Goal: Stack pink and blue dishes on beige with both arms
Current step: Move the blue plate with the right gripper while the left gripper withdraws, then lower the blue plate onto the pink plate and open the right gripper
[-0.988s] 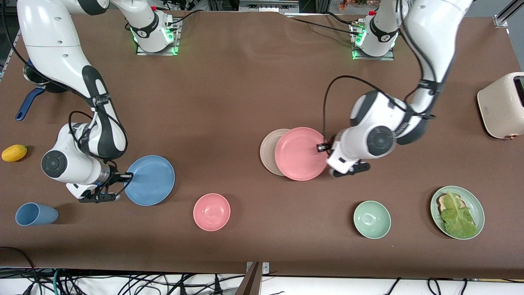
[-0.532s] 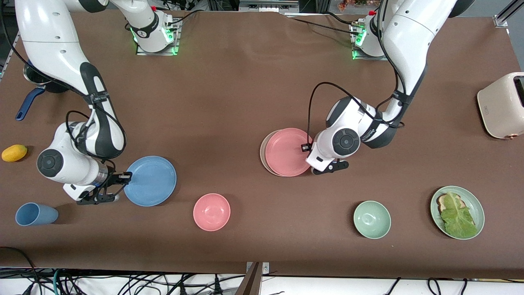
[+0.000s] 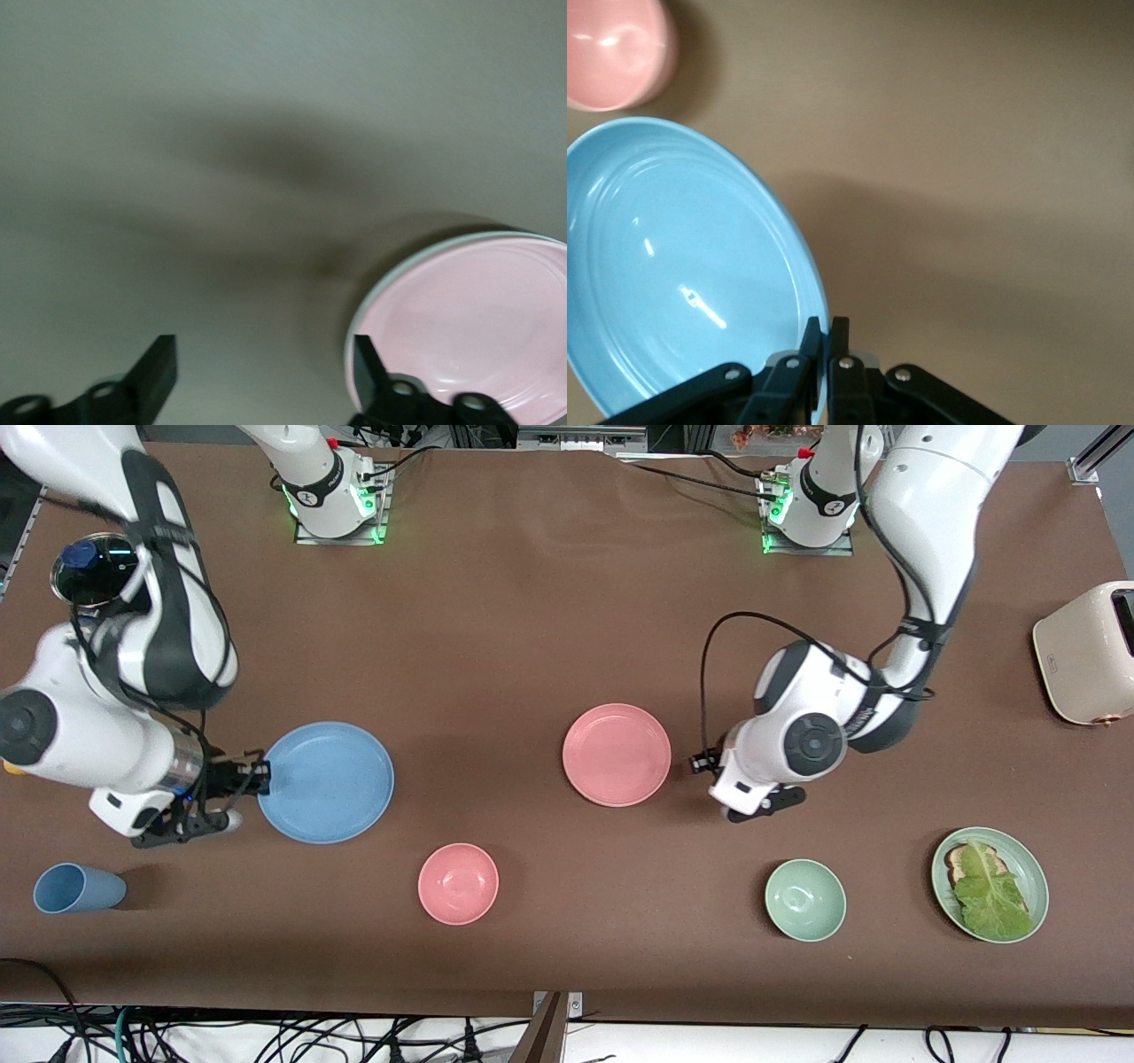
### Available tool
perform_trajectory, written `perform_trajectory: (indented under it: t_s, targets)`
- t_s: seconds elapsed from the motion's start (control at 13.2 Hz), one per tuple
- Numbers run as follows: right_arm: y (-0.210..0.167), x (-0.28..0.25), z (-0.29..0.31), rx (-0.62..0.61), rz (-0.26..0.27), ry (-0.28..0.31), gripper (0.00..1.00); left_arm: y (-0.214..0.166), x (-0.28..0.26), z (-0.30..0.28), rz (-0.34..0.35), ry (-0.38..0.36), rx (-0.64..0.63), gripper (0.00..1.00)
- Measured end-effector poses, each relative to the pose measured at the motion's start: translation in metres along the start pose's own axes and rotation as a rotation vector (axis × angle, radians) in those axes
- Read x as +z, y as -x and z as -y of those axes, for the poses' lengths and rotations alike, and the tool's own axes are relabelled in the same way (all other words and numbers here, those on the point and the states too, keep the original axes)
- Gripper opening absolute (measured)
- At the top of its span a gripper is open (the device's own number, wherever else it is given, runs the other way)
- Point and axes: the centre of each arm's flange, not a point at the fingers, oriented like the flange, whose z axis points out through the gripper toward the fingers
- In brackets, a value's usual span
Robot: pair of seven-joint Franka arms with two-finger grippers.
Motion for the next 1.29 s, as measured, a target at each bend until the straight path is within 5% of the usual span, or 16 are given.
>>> perform_trajectory:
  t_s: [0.3, 0.76, 0.99, 1.29]
  targets:
    - [0.013, -0.015, 0.082, 0.087, 0.043, -0.072, 0.05, -0.038, -0.04, 0.092, 0.035, 0.001, 0.072, 1.0]
    - [0.025, 0.073, 0.33, 0.254, -0.03, -0.124, 0.05, -0.071, -0.082, 0.212, 0.019, -0.003, 0.191, 1.0]
    - [0.032, 0.13, 0.384, 0.396, -0.052, -0.162, 0.05, -0.055, -0.14, 0.25, -0.053, -0.028, 0.231, 1.0]
    - [0.043, 0.182, 0.423, 0.48, -0.071, -0.188, 0.05, 0.022, -0.239, 0.261, -0.175, -0.04, 0.22, 1.0]
